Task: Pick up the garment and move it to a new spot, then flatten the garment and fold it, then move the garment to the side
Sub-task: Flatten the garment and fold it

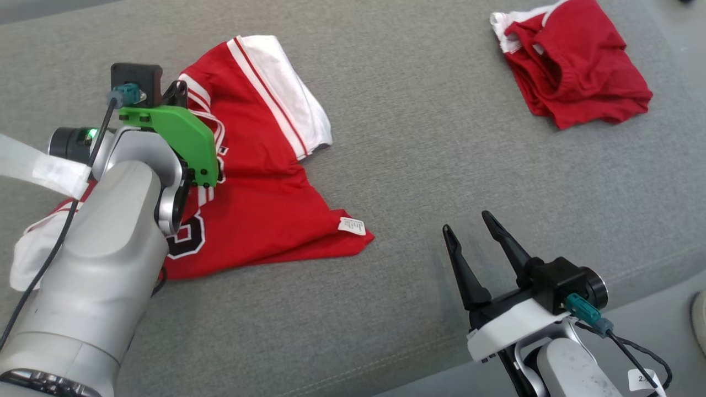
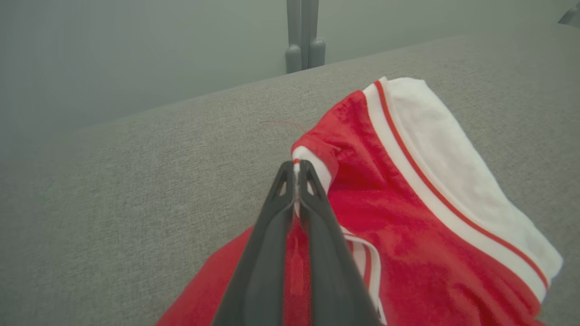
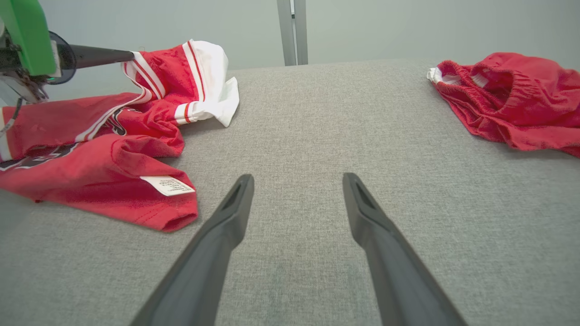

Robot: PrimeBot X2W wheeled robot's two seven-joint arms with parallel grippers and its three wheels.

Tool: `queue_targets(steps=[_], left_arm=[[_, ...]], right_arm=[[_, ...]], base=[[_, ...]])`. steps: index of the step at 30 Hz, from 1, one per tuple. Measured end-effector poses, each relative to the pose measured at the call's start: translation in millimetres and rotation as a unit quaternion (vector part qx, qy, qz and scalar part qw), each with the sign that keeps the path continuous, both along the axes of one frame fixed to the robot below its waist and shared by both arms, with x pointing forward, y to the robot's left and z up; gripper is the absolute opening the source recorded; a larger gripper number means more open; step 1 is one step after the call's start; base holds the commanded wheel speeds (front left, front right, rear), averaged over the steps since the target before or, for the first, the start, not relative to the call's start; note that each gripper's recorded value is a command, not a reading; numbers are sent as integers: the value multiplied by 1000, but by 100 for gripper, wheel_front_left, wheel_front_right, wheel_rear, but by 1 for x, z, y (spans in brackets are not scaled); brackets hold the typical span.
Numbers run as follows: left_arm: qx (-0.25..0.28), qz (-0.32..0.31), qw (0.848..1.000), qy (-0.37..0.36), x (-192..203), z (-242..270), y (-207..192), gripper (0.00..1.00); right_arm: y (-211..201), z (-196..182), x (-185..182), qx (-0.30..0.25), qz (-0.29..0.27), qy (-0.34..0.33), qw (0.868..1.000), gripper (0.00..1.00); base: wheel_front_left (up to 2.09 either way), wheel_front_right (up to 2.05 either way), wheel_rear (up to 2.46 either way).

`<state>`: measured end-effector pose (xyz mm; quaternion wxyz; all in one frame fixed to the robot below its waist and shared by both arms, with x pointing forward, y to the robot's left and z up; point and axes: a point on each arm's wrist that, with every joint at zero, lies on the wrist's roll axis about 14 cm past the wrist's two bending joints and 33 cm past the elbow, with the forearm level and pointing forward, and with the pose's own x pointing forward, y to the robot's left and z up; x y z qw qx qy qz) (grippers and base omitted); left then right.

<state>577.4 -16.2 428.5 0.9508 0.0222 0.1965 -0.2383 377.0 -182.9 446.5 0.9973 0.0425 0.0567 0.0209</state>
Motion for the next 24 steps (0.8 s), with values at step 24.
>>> queue_targets(steps=[24], left_arm=[[-35,211,977,16,-174,24,168,0]], right_arm=[[74,35,-6,7,113,-42,993,100]], base=[[0,0,0]])
